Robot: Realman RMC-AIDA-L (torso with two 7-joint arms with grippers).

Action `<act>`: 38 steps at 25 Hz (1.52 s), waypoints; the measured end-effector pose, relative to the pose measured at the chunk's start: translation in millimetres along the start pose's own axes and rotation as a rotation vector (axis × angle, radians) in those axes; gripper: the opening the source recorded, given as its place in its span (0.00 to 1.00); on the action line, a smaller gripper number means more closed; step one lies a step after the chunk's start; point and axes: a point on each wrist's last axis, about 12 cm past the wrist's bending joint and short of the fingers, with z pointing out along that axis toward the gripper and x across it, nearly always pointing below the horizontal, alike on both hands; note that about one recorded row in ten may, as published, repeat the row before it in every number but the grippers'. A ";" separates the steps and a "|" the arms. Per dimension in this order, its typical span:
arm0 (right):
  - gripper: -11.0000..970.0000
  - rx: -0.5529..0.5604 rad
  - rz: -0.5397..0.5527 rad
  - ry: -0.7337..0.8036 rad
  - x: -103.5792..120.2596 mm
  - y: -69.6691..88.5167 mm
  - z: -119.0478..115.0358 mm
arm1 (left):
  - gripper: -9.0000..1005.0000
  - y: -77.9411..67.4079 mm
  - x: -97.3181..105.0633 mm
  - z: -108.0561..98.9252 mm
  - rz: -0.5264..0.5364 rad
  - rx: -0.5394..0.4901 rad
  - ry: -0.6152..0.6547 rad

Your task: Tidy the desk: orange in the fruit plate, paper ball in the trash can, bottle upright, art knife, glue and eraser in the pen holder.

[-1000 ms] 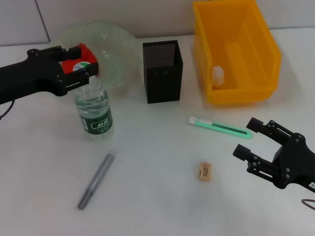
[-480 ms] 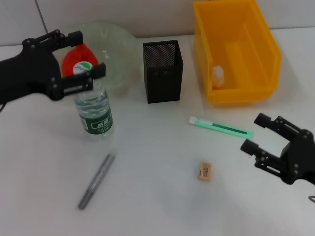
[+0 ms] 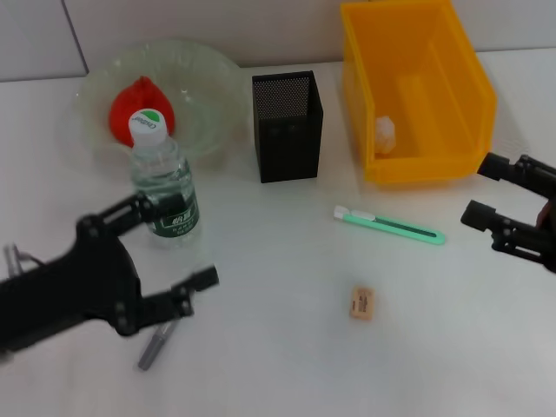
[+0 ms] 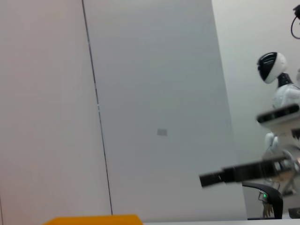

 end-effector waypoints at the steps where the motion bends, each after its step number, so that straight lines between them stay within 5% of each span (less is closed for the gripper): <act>1: 0.78 -0.021 -0.008 0.034 -10.3 -3.1 2.2 | 0.82 -4.3 6.6 0.4 -0.018 -0.008 0.004; 10: 0.78 -0.051 -0.092 0.508 -113.9 -21.3 54.4 | 0.81 -27.6 40.4 5.9 -0.092 -0.013 0.090; 18: 0.78 0.032 -0.121 0.995 -190.3 3.0 131.8 | 0.81 -38.7 44.0 0.5 -0.130 -0.024 0.079; 25: 0.78 0.129 -0.153 1.232 -200.8 4.2 177.1 | 0.81 -41.2 45.9 -0.2 -0.152 -0.023 0.085; 30: 0.78 0.091 -0.112 1.354 -168.6 -0.4 209.8 | 0.81 -39.3 45.5 0.7 -0.148 -0.023 0.086; 38: 0.78 0.043 -0.217 1.395 -125.8 -15.3 234.2 | 0.81 -37.8 45.0 1.5 -0.146 -0.016 0.088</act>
